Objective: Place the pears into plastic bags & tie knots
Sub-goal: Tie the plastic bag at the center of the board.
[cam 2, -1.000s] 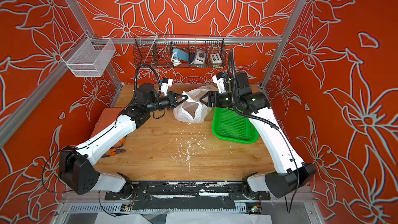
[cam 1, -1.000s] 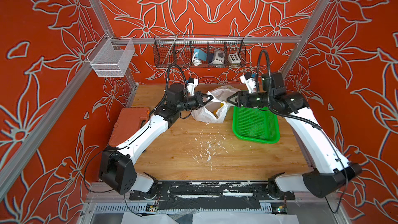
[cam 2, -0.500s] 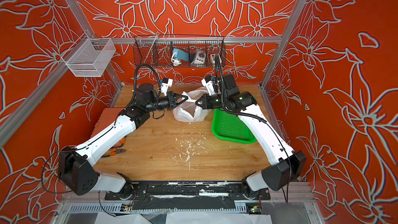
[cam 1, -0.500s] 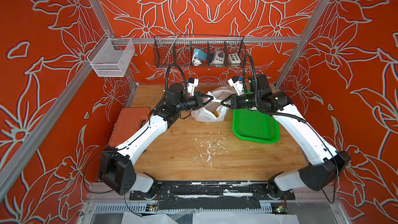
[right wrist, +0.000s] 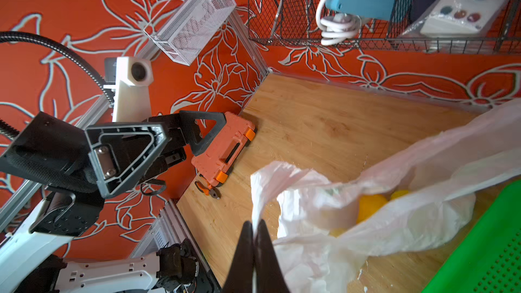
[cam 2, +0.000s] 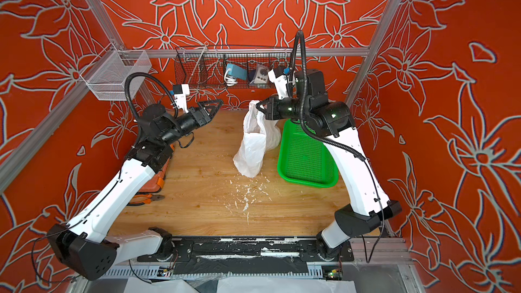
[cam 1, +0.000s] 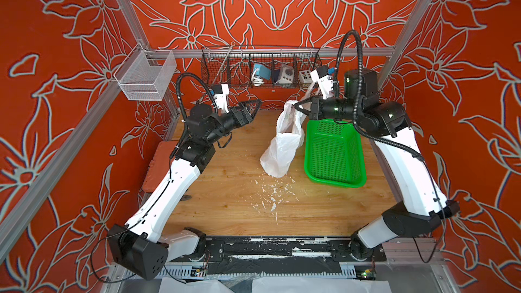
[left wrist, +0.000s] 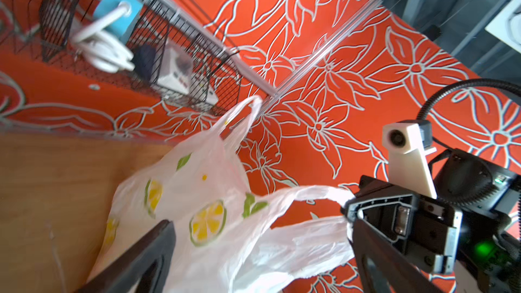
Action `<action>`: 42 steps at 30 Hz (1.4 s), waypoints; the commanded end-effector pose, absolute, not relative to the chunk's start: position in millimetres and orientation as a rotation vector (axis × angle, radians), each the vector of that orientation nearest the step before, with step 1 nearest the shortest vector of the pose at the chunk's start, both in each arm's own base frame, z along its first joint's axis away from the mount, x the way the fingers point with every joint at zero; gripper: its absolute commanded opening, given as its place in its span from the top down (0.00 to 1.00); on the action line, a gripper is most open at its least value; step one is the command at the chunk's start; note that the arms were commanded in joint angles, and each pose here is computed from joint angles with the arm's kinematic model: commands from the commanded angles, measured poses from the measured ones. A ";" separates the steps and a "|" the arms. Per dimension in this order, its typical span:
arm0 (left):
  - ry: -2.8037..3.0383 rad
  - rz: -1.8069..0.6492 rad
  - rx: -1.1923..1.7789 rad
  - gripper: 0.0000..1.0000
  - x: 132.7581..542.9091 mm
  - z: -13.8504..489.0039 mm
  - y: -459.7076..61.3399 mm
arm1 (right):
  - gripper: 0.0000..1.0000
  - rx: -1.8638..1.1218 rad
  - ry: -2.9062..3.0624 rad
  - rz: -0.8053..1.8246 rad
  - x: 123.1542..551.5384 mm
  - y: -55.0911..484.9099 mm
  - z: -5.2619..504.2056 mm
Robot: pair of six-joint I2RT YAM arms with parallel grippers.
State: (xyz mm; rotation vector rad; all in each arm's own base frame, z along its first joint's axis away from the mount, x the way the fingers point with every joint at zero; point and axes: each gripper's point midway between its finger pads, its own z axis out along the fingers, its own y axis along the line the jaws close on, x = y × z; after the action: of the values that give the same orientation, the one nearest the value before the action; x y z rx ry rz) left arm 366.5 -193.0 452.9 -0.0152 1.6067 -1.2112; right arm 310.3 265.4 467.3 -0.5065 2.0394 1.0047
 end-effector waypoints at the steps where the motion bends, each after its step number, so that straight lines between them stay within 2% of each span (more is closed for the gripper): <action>1: 1.578 -1.165 0.095 0.03 381.1 445.3 -204.8 | 1.00 -0.514 2.138 0.951 317.1 272.6 443.4; 10: 1.500 -1.164 0.404 0.02 335.6 425.4 -263.0 | 1.00 -0.505 2.165 0.917 334.6 285.7 434.6; 20: 1.586 -0.953 0.336 0.04 356.1 389.8 -303.7 | 1.00 -0.511 2.142 0.944 328.6 294.4 441.8; 22: 1.617 -0.920 0.318 0.16 361.5 381.1 -309.9 | 1.00 -0.505 2.126 0.950 327.3 294.3 447.4; 24: 1.632 -0.895 0.277 0.34 366.7 374.1 -308.0 | 1.00 -0.499 2.113 0.947 326.5 292.4 452.2; 27: 1.593 -0.873 0.231 0.81 367.2 376.7 -297.5 | 1.00 -0.493 2.094 0.932 324.5 287.6 458.4; 28: 1.578 -0.870 0.237 0.93 365.5 379.8 -295.1 | 0.82 -0.484 2.080 0.910 325.0 283.1 461.4; 29: 1.569 -0.874 0.254 1.00 364.5 382.5 -294.0 | 0.59 -0.468 2.066 0.882 327.4 277.3 463.2; 30: 1.560 -0.886 0.275 1.00 363.1 385.6 -293.0 | 0.44 -0.444 2.044 0.859 329.4 269.6 467.5; 31: 1.549 -0.908 0.305 1.00 361.1 388.2 -292.5 | 0.35 -0.420 2.017 0.851 332.7 262.0 470.8; 34: 1.519 -0.997 0.407 1.00 354.3 396.5 -290.2 | 0.24 -0.396 1.928 0.918 339.5 246.8 481.2; 42: 1.537 -1.263 0.626 1.00 349.7 402.3 -284.3 | 0.14 -0.674 1.731 1.143 333.8 266.9 483.1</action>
State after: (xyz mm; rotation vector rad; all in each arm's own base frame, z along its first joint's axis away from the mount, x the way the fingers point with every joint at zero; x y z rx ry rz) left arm 372.9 -270.8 385.1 0.4500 1.5927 -1.1018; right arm 341.8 243.9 472.9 -0.5035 1.8616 1.0335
